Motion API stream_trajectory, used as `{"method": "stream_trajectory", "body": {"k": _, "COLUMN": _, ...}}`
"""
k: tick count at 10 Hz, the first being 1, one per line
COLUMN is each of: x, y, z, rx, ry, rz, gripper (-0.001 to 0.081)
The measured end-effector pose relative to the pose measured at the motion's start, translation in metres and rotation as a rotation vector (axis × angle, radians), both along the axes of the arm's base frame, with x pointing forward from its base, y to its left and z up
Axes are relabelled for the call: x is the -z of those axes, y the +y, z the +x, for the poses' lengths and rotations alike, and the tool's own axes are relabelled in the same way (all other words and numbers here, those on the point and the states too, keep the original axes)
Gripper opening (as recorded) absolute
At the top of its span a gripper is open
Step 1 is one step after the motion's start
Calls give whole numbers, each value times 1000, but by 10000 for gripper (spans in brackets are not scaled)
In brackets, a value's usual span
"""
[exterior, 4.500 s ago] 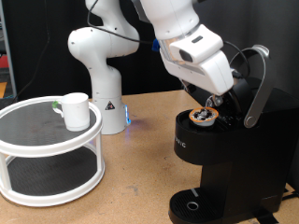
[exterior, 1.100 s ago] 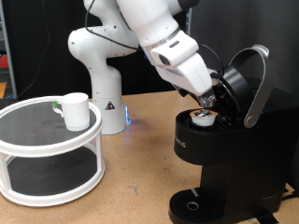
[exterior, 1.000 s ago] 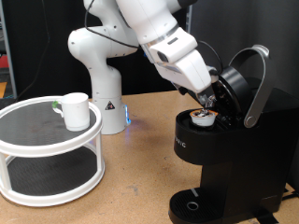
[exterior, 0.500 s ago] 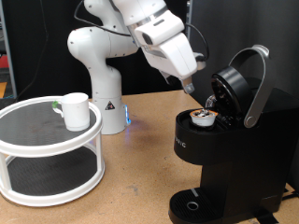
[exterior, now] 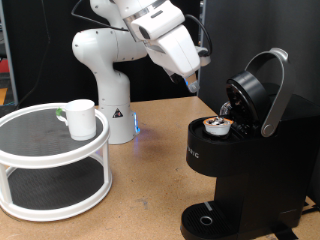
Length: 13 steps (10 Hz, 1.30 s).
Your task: Make a cup of coffee with the keurig machine
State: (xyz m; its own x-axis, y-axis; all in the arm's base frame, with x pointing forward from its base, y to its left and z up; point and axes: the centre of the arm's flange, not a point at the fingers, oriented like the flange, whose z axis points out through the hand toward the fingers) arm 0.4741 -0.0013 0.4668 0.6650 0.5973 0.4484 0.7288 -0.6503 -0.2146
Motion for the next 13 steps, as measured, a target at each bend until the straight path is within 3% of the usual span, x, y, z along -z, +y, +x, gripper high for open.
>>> {"method": "stream_trajectory", "body": {"k": 3, "x": -20, "y": -8, "z": 3, "rx": 55, "ry": -41, "rz": 87, "gripper": 803}}
{"method": "stream_trajectory", "body": {"k": 8, "x": -59, "y": -31, "z": 8, "rx": 61, "ry": -49, "rz": 128, "gripper": 803}}
{"method": "stream_trajectory", "body": {"k": 13, "x": -57, "y": -19, "z": 9, "rx": 29, "ry": -24, "rz": 140, "gripper": 803}}
